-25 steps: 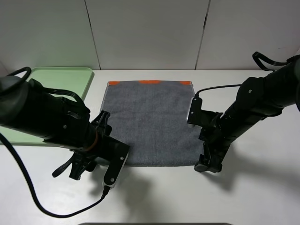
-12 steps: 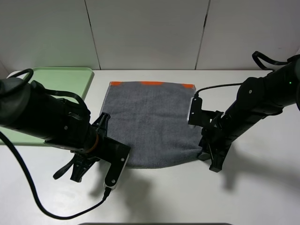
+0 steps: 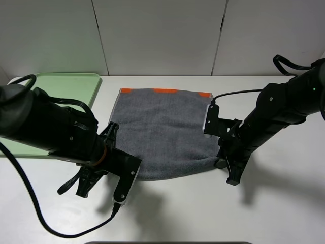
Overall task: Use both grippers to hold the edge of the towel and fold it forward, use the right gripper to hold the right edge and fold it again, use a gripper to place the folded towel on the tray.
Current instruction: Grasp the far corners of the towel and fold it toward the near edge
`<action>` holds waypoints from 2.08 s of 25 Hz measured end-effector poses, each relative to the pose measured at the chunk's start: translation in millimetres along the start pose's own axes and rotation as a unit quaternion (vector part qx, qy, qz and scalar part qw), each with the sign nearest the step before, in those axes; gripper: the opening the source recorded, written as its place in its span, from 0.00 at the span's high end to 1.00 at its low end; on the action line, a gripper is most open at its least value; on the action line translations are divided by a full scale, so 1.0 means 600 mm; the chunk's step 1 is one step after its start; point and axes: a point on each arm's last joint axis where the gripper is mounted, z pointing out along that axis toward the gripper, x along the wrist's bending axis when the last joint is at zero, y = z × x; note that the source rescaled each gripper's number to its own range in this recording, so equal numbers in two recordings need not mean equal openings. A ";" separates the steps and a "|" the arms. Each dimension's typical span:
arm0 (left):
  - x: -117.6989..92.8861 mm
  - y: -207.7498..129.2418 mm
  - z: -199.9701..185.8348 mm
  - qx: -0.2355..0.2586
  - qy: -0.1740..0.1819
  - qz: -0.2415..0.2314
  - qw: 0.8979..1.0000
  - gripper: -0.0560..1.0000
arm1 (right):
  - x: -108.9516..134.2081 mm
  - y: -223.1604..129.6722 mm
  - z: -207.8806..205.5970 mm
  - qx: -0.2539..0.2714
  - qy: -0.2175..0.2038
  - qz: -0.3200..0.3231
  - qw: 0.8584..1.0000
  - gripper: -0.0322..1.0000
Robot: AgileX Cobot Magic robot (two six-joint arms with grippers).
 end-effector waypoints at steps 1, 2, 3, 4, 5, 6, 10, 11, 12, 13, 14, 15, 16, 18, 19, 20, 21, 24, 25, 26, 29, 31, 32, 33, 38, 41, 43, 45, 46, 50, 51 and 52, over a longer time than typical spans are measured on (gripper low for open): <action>0.000 -0.001 0.000 0.003 -0.001 0.000 1.000 0.94 | 0.000 0.000 -0.001 -0.001 -0.001 0.001 1.000 0.97; -0.001 -0.003 0.000 0.008 -0.002 0.000 1.000 0.94 | 0.000 0.001 -0.002 -0.002 -0.002 0.002 1.000 0.97; -0.001 -0.004 0.000 0.014 -0.003 0.000 1.000 0.94 | 0.000 0.001 -0.005 -0.003 -0.002 0.002 1.000 0.97; -0.001 -0.006 0.000 0.019 -0.004 0.000 1.000 0.94 | 0.002 0.001 -0.007 -0.003 0.000 0.002 1.000 0.97; -0.001 -0.008 0.000 0.025 -0.005 0.001 1.000 0.94 | 0.003 0.001 -0.010 -0.003 0.003 0.003 1.000 0.97; -0.002 -0.010 0.000 0.034 -0.007 0.002 0.999 0.94 | 0.004 0.001 -0.015 -0.005 0.003 0.005 1.000 0.97; -0.002 -0.014 -0.003 0.053 -0.009 0.003 0.999 0.94 | 0.002 0.007 -0.038 -0.020 -0.014 0.023 0.999 0.97; -0.001 -0.016 -0.006 0.055 -0.006 0.001 0.998 0.94 | 0.002 0.008 -0.044 -0.024 -0.017 0.026 0.999 0.97; 0.002 -0.017 -0.011 0.053 -0.001 -0.003 0.999 0.94 | 0.002 0.009 -0.048 -0.027 -0.020 0.028 0.999 0.97; 0.005 -0.019 -0.019 0.051 0.006 -0.008 0.999 0.94 | 0.002 0.011 -0.053 -0.031 -0.023 0.030 0.999 0.97; 0.009 -0.021 -0.028 0.048 0.014 -0.013 0.999 0.94 | 0.002 0.012 -0.058 -0.034 -0.026 0.031 0.999 0.97; 0.013 -0.023 -0.038 0.044 0.024 -0.021 0.999 0.94 | 0.002 0.012 -0.063 -0.036 -0.027 0.032 0.998 0.97; 0.017 -0.026 -0.049 0.040 0.035 -0.026 0.998 0.94 | 0.002 0.013 -0.066 -0.038 -0.028 0.033 0.998 0.97; 0.024 -0.032 -0.071 0.034 0.054 -0.037 0.997 0.94 | 0.003 0.015 -0.076 -0.043 -0.032 0.035 0.998 0.97; 0.027 -0.036 -0.082 0.029 0.065 -0.042 0.997 0.94 | 0.004 0.015 -0.082 -0.046 -0.034 0.034 0.998 0.97; 0.030 -0.039 -0.094 0.024 0.076 -0.048 0.996 0.94 | 0.005 0.016 -0.088 -0.049 -0.034 0.033 0.998 0.97; 0.033 -0.043 -0.106 0.020 0.086 -0.054 0.995 0.94 | 0.005 0.017 -0.096 -0.053 -0.038 0.033 0.997 0.97; 0.038 -0.054 -0.137 0.011 0.112 -0.071 0.991 0.94 | 0.008 0.021 -0.122 -0.068 -0.049 0.032 0.996 0.97; 0.039 -0.058 -0.145 0.011 0.118 -0.075 0.990 0.94 | 0.009 0.022 -0.132 -0.075 -0.056 0.035 0.995 0.97; 0.040 -0.063 -0.155 0.010 0.126 -0.080 0.989 0.94 | 0.010 0.023 -0.143 -0.082 -0.064 0.039 0.994 0.97; 0.041 -0.074 -0.178 0.008 0.145 -0.093 0.985 0.94 | 0.015 0.023 -0.171 -0.094 -0.076 0.047 0.992 0.97; 0.041 -0.080 -0.191 0.004 0.156 -0.100 0.983 0.94 | 0.019 0.021 -0.185 -0.096 -0.080 0.050 0.991 0.97; 0.042 -0.082 -0.196 0.002 0.161 -0.103 0.982 0.94 | 0.021 0.020 -0.192 -0.096 -0.082 0.053 0.991 0.97; 0.042 -0.085 -0.202 -0.001 0.166 -0.106 0.980 0.95 | 0.024 0.019 -0.199 -0.097 -0.084 0.058 0.990 0.97; 0.035 -0.084 -0.230 -0.012 0.185 -0.106 0.977 0.94 | 0.036 0.014 -0.229 -0.102 -0.090 0.070 0.988 0.97; 0.026 -0.077 -0.242 -0.009 0.190 -0.095 0.977 0.94 | 0.045 0.011 -0.247 -0.108 -0.092 0.078 0.987 0.97; 0.020 -0.072 -0.249 -0.005 0.190 -0.093 0.977 0.95 | 0.048 0.010 -0.254 -0.112 -0.093 0.081 0.986 0.97; 0.014 -0.068 -0.256 -0.005 0.192 -0.099 0.976 0.95 | 0.055 0.007 -0.266 -0.116 -0.094 0.085 0.985 0.97; 0.012 -0.067 -0.259 -0.005 0.193 -0.104 0.976 0.95 | 0.062 0.004 -0.277 -0.120 -0.094 0.086 0.985 0.97; 0.003 -0.060 -0.268 -0.004 0.194 -0.112 0.975 0.95 | 0.075 -0.002 -0.296 -0.125 -0.091 0.086 0.984 0.97; 0.003 -0.059 -0.269 -0.004 0.195 -0.117 0.974 0.95 | 0.078 -0.003 -0.300 -0.126 -0.090 0.088 0.984 0.97; 0.003 -0.058 -0.270 -0.005 0.194 -0.122 0.973 0.95 | 0.080 -0.004 -0.303 -0.127 -0.090 0.090 0.984 0.97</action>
